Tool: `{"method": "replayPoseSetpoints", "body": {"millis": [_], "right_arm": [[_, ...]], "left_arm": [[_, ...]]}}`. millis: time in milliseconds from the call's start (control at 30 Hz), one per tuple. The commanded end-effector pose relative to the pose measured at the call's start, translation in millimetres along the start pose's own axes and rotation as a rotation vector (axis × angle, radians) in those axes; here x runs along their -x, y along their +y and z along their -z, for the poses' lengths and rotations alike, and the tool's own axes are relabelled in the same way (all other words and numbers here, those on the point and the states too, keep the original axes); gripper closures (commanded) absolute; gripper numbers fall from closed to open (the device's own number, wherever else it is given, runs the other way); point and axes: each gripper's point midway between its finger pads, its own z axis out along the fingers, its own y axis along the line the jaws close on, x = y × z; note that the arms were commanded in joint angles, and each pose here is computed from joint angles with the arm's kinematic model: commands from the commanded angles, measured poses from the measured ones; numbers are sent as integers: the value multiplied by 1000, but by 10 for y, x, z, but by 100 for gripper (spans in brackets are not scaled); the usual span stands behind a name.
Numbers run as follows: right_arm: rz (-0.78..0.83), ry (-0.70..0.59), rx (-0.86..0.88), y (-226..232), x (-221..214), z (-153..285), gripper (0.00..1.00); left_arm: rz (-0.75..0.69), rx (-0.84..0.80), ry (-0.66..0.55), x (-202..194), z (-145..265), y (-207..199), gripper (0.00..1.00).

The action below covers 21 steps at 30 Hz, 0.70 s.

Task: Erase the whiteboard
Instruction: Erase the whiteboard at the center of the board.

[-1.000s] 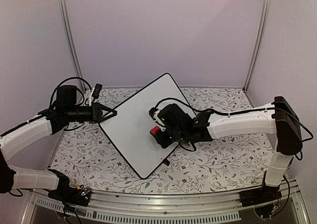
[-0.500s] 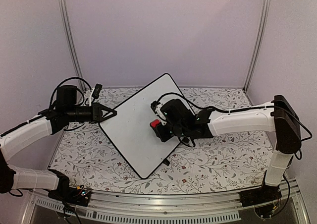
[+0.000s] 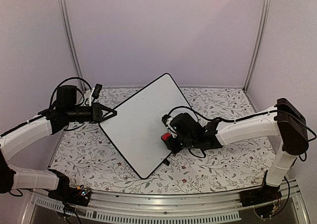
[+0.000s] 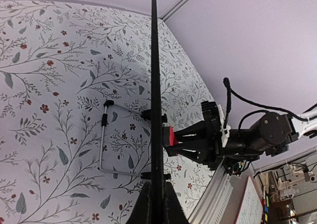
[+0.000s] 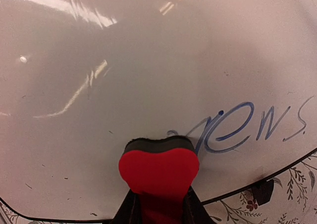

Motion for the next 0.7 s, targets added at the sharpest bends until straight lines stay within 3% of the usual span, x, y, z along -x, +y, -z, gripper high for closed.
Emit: {"method": "replayPoseSetpoints", "body": {"millis": [0, 300, 667], "right_arm": [[-5, 114, -23, -110, -435, -44, 100], [-21, 120, -35, -168, -532, -2, 100], [-11, 55, -53, -182, -178, -32, 100]], "left_arm": [[-42, -88, 40, -107, -7, -165, 100], [-42, -90, 40, -106, -9, -169, 100], [-38, -86, 42, -113, -13, -154, 100]]}}
